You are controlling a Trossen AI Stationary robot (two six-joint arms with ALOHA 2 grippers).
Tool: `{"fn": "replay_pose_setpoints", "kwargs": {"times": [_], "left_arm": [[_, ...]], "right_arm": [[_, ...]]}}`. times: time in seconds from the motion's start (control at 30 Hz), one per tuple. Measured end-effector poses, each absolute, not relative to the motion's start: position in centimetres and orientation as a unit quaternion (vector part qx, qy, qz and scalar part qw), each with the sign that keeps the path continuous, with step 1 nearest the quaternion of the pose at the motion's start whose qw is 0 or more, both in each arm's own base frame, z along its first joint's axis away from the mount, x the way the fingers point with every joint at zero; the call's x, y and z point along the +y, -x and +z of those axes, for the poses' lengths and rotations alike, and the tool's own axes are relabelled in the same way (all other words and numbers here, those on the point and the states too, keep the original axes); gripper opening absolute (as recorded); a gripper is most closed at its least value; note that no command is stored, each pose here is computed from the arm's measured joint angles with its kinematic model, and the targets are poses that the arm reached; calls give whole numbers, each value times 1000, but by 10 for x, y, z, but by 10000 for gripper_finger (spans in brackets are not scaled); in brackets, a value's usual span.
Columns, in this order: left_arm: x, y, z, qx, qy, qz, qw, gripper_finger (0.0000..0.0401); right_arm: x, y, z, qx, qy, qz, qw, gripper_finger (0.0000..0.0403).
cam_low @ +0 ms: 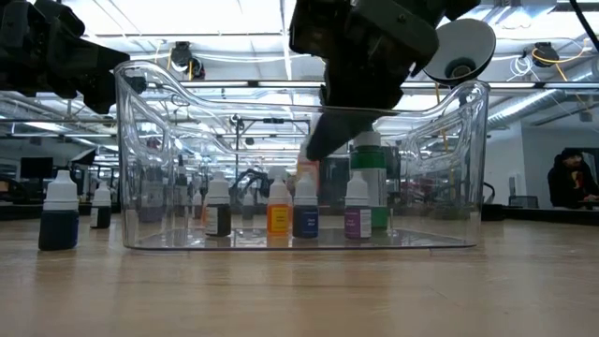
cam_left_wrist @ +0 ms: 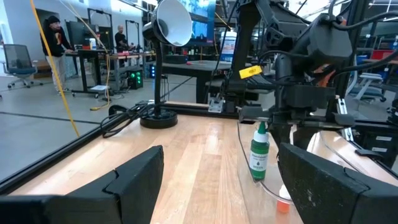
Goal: Pick & Place food coloring
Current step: Put the bottom right small orange food coloring bottle into the bin
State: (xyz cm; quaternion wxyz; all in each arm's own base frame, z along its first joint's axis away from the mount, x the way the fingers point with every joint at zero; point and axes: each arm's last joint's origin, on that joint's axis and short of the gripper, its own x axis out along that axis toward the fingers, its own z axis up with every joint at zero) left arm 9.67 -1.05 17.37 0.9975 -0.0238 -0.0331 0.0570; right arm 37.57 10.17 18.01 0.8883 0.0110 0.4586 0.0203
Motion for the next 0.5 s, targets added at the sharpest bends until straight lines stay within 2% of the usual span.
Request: {"fn": "replay_pose_setpoints", "kwargs": {"times": [0.5], "left_arm": [[-10,-97,174,-33,24,57,998,310]], "right_arm": [[106,-372,181,472,-3,18,882,37]]}}
